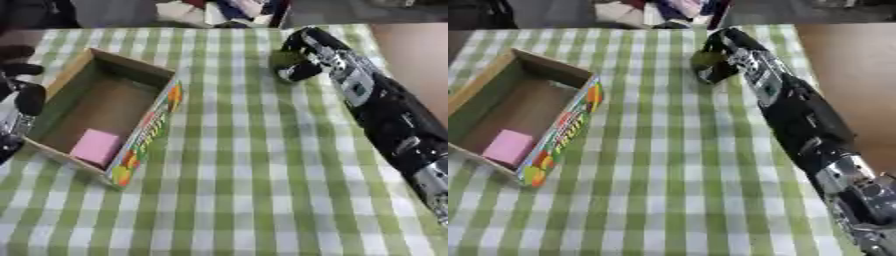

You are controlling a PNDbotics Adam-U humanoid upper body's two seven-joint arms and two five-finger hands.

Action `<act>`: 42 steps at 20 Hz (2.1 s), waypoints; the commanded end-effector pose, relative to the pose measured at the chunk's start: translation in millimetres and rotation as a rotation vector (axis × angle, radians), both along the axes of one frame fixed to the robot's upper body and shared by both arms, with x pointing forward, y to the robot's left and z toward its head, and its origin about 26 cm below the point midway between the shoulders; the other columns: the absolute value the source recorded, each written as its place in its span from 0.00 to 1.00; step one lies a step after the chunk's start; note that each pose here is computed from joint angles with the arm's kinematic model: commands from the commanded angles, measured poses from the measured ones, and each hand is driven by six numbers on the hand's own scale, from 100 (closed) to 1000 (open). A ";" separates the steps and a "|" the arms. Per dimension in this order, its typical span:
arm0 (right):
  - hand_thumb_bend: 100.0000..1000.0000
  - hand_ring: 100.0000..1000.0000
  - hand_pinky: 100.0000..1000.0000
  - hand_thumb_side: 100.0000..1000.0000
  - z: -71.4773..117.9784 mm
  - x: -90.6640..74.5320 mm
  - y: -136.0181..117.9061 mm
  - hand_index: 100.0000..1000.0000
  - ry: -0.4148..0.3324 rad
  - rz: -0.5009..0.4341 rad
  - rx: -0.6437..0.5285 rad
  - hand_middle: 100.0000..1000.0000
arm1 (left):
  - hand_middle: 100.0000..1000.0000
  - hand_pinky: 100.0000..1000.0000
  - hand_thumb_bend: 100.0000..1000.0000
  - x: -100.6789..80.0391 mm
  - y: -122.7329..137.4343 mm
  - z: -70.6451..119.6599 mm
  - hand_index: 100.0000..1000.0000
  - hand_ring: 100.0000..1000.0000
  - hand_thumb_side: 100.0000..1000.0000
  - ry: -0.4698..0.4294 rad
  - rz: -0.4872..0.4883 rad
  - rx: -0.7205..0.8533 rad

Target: Pick up objects on the table and place them in the box.

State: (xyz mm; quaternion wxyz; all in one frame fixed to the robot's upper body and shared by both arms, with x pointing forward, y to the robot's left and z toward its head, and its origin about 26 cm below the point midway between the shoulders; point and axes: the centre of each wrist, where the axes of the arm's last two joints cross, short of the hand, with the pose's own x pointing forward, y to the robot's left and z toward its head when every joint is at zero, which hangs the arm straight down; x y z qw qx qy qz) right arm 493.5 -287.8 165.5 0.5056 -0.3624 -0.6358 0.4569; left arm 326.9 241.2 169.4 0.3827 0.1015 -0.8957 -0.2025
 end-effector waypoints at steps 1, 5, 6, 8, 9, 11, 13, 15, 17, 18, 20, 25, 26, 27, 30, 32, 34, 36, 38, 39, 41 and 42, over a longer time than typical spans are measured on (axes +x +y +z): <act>0.13 0.55 0.55 0.00 11.8 1.1 1.2 0.40 -0.064 -0.008 -0.037 0.25 | 0.72 0.53 0.47 -0.9 -0.1 7.2 0.79 0.68 0.64 -0.024 -0.009 0.007; 0.07 0.52 0.54 0.00 14.0 -0.5 8.4 0.35 -0.129 0.005 -0.086 0.20 | 0.72 0.53 0.47 -1.1 0.0 6.5 0.79 0.68 0.64 -0.023 -0.009 0.006; 0.06 0.52 0.54 0.00 14.5 -1.0 10.1 0.35 -0.142 0.012 -0.096 0.20 | 0.72 0.53 0.47 -1.1 0.1 6.4 0.79 0.68 0.64 -0.023 -0.008 0.006; 0.06 0.51 0.54 0.00 16.6 -2.1 13.5 0.35 -0.168 0.028 -0.118 0.20 | 0.72 0.53 0.47 -1.2 0.3 6.0 0.79 0.68 0.64 -0.022 -0.007 0.005; 0.06 0.51 0.54 0.00 18.0 -2.8 15.1 0.35 -0.181 0.036 -0.128 0.20 | 0.72 0.53 0.47 -1.2 0.5 5.8 0.79 0.68 0.64 -0.021 -0.007 0.005; 0.05 0.51 0.54 0.00 22.3 -4.9 19.9 0.34 -0.216 0.061 -0.151 0.19 | 0.72 0.53 0.47 -1.3 1.0 5.2 0.79 0.69 0.64 -0.019 -0.005 0.005; 0.05 0.51 0.54 0.00 26.0 -7.4 24.6 0.34 -0.243 0.083 -0.163 0.19 | 0.72 0.53 0.47 -1.4 1.3 4.8 0.79 0.69 0.64 -0.018 -0.004 0.005; 0.05 0.51 0.54 0.00 30.6 -9.4 29.0 0.34 -0.264 0.101 -0.163 0.19 | 0.72 0.53 0.47 -1.4 1.3 4.7 0.79 0.69 0.64 -0.018 -0.004 0.005; 0.05 0.51 0.54 0.00 38.0 -11.4 35.5 0.34 -0.291 0.125 -0.161 0.19 | 0.72 0.53 0.47 -1.4 1.5 4.5 0.79 0.69 0.64 -0.017 -0.004 0.006; 0.05 0.51 0.54 0.00 42.1 -12.4 39.2 0.34 -0.304 0.137 -0.159 0.19 | 0.72 0.53 0.47 -1.5 1.6 4.4 0.79 0.69 0.64 -0.017 -0.004 0.007; 0.04 0.51 0.54 0.00 49.0 -14.1 46.1 0.35 -0.322 0.159 -0.157 0.20 | 0.72 0.53 0.47 -1.5 1.7 4.2 0.79 0.69 0.64 -0.016 -0.005 0.007; 0.02 0.52 0.55 0.00 80.2 -22.3 88.4 0.35 -0.399 0.308 -0.171 0.20 | 0.72 0.53 0.46 -1.7 1.4 3.1 0.79 0.69 0.64 -0.012 -0.010 0.010; 0.02 0.52 0.55 0.00 86.0 -24.6 98.2 0.35 -0.411 0.343 -0.178 0.20 | 0.72 0.53 0.47 -1.8 1.2 3.2 0.79 0.69 0.64 -0.012 -0.012 0.011; 0.02 0.52 0.56 0.00 91.4 -27.1 108.4 0.35 -0.421 0.378 -0.185 0.20 | 0.72 0.53 0.47 -1.9 1.0 3.4 0.79 0.69 0.64 -0.013 -0.014 0.011; 0.01 0.52 0.56 0.00 102.4 -32.7 132.4 0.35 -0.437 0.453 -0.195 0.21 | 0.72 0.53 0.47 -2.1 0.4 3.9 0.79 0.69 0.64 -0.015 -0.017 0.012; 0.00 0.52 0.56 0.00 106.5 -35.1 145.7 0.35 -0.441 0.489 -0.198 0.21 | 0.72 0.53 0.47 -2.6 -0.2 4.9 0.79 0.69 0.64 -0.019 -0.023 0.011; 0.00 0.52 0.56 0.00 109.8 -37.3 158.5 0.35 -0.447 0.522 -0.198 0.21 | 0.72 0.53 0.47 -3.3 -0.6 7.3 0.79 0.69 0.63 -0.030 -0.027 0.006; 0.00 0.52 0.56 0.00 112.7 -39.4 169.9 0.35 -0.455 0.553 -0.196 0.21 | 0.72 0.53 0.47 -4.2 -1.4 9.8 0.79 0.69 0.63 -0.040 -0.033 0.001; 0.00 0.52 0.56 0.00 115.0 -42.2 182.0 0.35 -0.460 0.586 -0.189 0.21 | 0.72 0.53 0.47 -5.2 -2.9 12.3 0.79 0.69 0.62 -0.050 -0.043 -0.005; 0.00 0.52 0.56 0.00 115.3 -43.3 188.0 0.35 -0.460 0.600 -0.184 0.21 | 0.72 0.53 0.47 -5.7 -3.8 13.7 0.79 0.69 0.62 -0.056 -0.049 -0.009; 0.07 0.52 0.56 0.04 114.6 -45.7 200.1 0.36 -0.457 0.633 -0.174 0.21 | 0.71 0.53 0.47 -6.9 -5.9 17.1 0.78 0.68 0.61 -0.071 -0.063 -0.020; 0.00 0.52 0.56 0.00 113.0 -47.1 206.7 0.36 -0.452 0.653 -0.171 0.21 | 0.71 0.53 0.47 -7.6 -7.2 19.1 0.78 0.68 0.61 -0.080 -0.070 -0.025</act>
